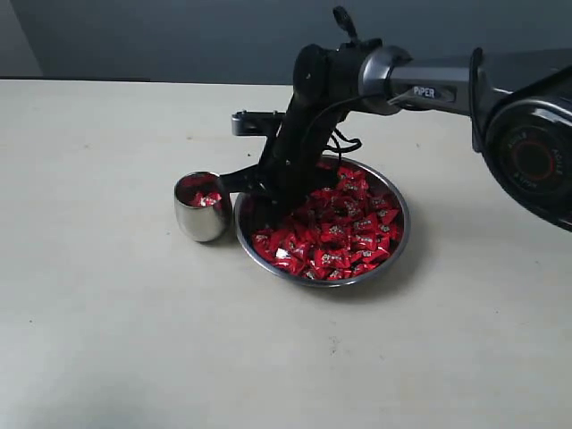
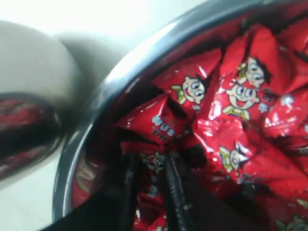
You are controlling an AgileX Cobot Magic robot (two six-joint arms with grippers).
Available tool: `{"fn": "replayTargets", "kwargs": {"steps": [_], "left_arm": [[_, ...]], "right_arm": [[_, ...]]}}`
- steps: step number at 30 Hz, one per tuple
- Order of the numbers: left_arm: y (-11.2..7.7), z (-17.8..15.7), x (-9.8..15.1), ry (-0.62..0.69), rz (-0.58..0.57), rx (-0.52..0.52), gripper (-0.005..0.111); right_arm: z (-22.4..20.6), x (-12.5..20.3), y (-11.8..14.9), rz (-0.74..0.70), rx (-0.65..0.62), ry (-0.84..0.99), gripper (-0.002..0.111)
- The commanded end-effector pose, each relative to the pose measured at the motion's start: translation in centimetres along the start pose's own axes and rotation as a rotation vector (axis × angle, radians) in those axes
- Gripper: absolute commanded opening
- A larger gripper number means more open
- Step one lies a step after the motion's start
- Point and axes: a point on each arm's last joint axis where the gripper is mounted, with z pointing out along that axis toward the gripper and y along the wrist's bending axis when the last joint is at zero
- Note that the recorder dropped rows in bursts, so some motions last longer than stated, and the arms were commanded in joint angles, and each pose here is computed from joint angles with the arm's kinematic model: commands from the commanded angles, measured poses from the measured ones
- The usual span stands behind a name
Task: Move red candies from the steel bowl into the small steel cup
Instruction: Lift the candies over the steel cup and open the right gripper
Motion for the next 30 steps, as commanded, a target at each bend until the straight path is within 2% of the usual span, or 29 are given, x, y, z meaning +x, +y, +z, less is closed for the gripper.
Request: {"fn": "replayTargets", "kwargs": {"steps": [1, 6, 10, 15, 18, 19, 20, 21, 22, 23, 25, 28, 30], "left_arm": [[0.0, 0.0, 0.0, -0.011, 0.0, 0.0, 0.0], [0.0, 0.0, 0.0, -0.011, 0.0, 0.0, 0.0], [0.0, 0.0, 0.0, -0.011, 0.0, 0.0, 0.0], [0.0, 0.0, 0.0, -0.011, 0.0, 0.0, 0.0], [0.0, 0.0, 0.0, -0.011, 0.0, 0.0, 0.0], [0.0, 0.0, 0.0, -0.011, 0.0, 0.0, 0.0], [0.0, 0.0, 0.0, -0.011, 0.0, 0.0, 0.0], [0.0, 0.0, 0.0, -0.011, 0.0, 0.0, 0.0], [0.0, 0.0, 0.0, -0.011, 0.0, 0.0, 0.0], [0.0, 0.0, 0.0, -0.011, 0.0, 0.0, 0.0], [0.0, 0.0, 0.0, -0.011, 0.0, 0.0, 0.0], [0.0, 0.0, 0.0, -0.011, 0.0, 0.0, 0.0], [0.0, 0.0, 0.0, -0.011, 0.0, 0.0, 0.0]], "right_arm": [[-3.7, -0.3, 1.0, -0.037, 0.016, -0.083, -0.001], [-9.0, -0.6, 2.8, -0.07, -0.004, -0.233, -0.001], [-11.0, -1.0, 5.0, -0.131, -0.101, -0.362, -0.001], [-9.1, -1.2, 7.1, -0.212, -0.168, -0.375, -0.001], [-5.0, -1.4, 6.8, -0.217, -0.145, -0.318, 0.0], [-4.6, -1.4, 6.6, -0.214, -0.144, -0.31, 0.004], [-4.2, -1.5, 6.2, -0.199, -0.141, -0.298, 0.017], [-4.2, -1.4, 6.2, -0.197, -0.142, -0.295, 0.024], [-4.7, -1.4, 6.2, -0.185, -0.148, -0.296, 0.04], [-5.2, -1.5, 6.2, -0.192, -0.139, -0.306, 0.047], [-6.8, -1.3, 6.5, -0.22, -0.114, -0.332, 0.054], [-9.6, -0.7, 6.4, -0.256, 0.002, -0.334, 0.045], [-10.7, 0.0, 5.5, -0.283, 0.131, -0.284, 0.036]]}}
